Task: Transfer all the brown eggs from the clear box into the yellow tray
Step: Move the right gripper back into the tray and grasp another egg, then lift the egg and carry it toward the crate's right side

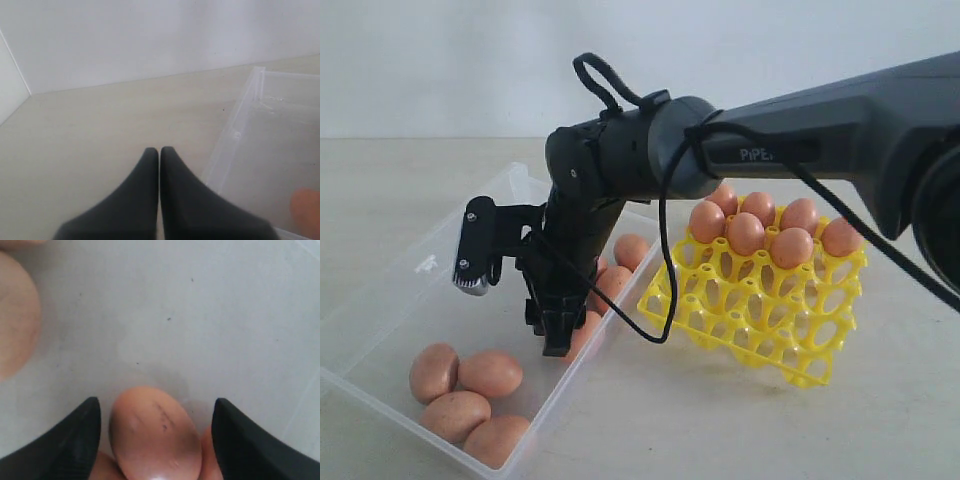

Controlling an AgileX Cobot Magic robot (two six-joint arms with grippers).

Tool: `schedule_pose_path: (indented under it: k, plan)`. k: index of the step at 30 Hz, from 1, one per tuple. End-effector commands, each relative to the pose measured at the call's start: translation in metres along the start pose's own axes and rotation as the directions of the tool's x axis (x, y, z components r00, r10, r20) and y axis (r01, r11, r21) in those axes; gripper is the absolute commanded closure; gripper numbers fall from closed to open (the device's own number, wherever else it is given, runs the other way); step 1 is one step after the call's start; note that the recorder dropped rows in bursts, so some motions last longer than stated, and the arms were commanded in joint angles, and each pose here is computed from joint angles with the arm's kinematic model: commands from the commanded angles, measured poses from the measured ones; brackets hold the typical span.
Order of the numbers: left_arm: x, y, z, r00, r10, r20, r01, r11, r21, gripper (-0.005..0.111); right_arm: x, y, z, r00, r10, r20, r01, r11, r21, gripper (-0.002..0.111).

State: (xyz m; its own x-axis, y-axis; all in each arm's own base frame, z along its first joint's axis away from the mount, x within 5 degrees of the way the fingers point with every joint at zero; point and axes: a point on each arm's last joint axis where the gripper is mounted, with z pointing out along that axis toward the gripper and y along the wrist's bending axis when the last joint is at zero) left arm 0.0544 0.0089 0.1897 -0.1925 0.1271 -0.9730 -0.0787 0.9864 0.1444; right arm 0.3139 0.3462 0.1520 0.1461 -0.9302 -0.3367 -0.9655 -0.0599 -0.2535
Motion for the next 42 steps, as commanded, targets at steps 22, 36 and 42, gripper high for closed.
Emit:
schedule_pose_path:
  k: [22, 36, 42]
  plan:
    - [-0.001, -0.001, 0.0, 1.0, -0.008, 0.018, 0.008, 1.0, 0.008, 0.105, -0.036, -0.033, -0.061, 0.671, 0.67, 0.316, -0.643, 0.739, -0.201, 0.107]
    - [-0.001, -0.001, 0.0, 1.0, -0.008, 0.02, 0.008, 1.0, 0.009, 0.105, 0.121, 0.047, -0.156, -0.172, 0.338, 0.925, -0.984, -0.096, -0.148, 0.107]
    - [-0.001, -0.001, 0.0, 1.0, -0.008, 0.02, 0.008, 1.0, 0.009, 0.105, 0.218, 0.07, -0.176, -0.287, 0.173, 0.942, -0.895, -0.399, -0.199, 0.109]
